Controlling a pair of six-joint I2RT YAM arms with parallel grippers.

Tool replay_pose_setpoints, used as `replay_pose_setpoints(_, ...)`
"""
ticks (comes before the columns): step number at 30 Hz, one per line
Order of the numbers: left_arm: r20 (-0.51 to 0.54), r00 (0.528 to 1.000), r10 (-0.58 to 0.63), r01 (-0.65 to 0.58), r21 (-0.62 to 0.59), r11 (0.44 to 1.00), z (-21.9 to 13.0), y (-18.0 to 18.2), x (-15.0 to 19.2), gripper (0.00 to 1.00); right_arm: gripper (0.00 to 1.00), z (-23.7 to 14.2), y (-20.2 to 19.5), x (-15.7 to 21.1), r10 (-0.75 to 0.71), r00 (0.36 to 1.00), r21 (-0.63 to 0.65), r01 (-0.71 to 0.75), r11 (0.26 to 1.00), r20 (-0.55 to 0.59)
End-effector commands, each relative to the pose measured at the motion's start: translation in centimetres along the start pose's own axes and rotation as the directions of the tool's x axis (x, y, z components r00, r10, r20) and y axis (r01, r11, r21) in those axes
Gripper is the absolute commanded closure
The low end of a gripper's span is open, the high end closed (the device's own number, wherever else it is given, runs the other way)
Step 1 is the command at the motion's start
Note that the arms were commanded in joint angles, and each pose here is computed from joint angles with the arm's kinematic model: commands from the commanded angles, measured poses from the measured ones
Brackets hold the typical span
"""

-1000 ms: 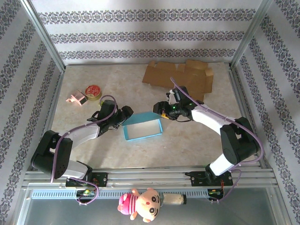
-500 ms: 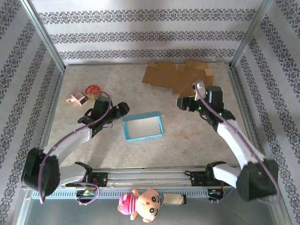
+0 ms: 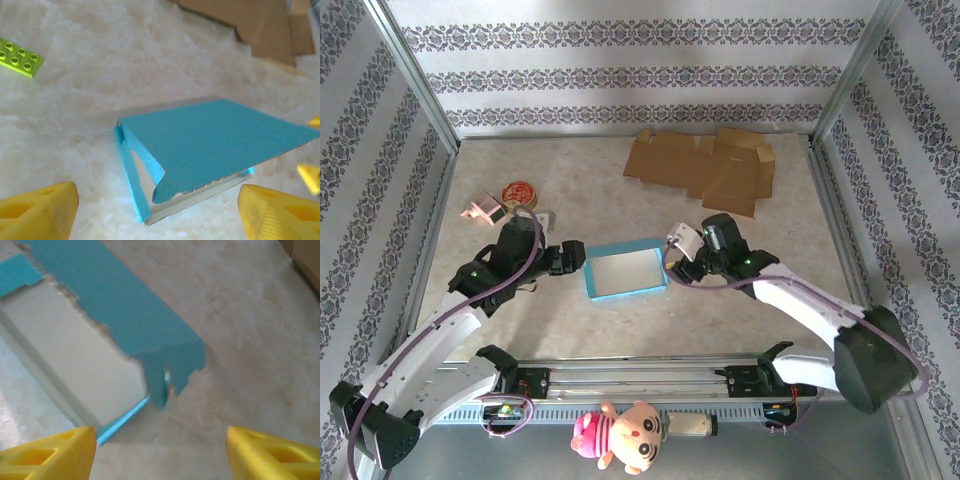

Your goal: Fold the paper box

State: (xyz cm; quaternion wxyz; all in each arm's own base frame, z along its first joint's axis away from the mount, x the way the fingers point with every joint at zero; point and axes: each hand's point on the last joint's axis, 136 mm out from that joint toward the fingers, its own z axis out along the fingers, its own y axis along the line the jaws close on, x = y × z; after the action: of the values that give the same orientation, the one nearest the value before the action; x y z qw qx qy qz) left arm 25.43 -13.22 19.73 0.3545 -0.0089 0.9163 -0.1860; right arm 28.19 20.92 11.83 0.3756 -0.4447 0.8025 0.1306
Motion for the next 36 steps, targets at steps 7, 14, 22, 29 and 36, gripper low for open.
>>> replay_pose_setpoints(7, -0.108, 0.987, 0.123, -0.133, -0.093, 0.987, 0.0, 0.7, 1.3, 0.17, 0.61, 2.0, -1.2, -3.3, -0.042, 0.998, 0.012, 0.041, 0.999, 0.045)
replay_pose_setpoints(14, -0.157, 0.983, 0.092, -0.105, -0.076, 0.992, 1.2, -0.2, 2.2, 0.18, 0.83, 2.2, -1.5, -3.4, 0.015, 1.0, 0.021, -0.015, 1.0, 0.011)
replay_pose_setpoints(22, -0.208, 0.972, 0.111, -0.137, -0.116, 0.984, 3.4, 0.2, 2.5, 0.2, 0.9, 1.4, -0.7, -3.7, 0.038, 0.999, -0.017, -0.038, 0.999, 0.021)
replay_pose_setpoints(29, -0.224, 0.964, 0.147, -0.177, -0.119, 0.977, 5.8, -0.2, 1.9, 0.37, 0.89, 1.1, -0.5, -4.5, 0.072, 0.997, -0.044, -0.071, 0.996, 0.016)
replay_pose_setpoints(36, -0.247, 0.965, 0.094, -0.111, -0.054, 0.992, 7.3, -1.3, 3.1, 0.73, 0.88, 1.4, -0.8, -5.2, 0.206, 0.979, -0.047, -0.206, 0.977, -0.004)
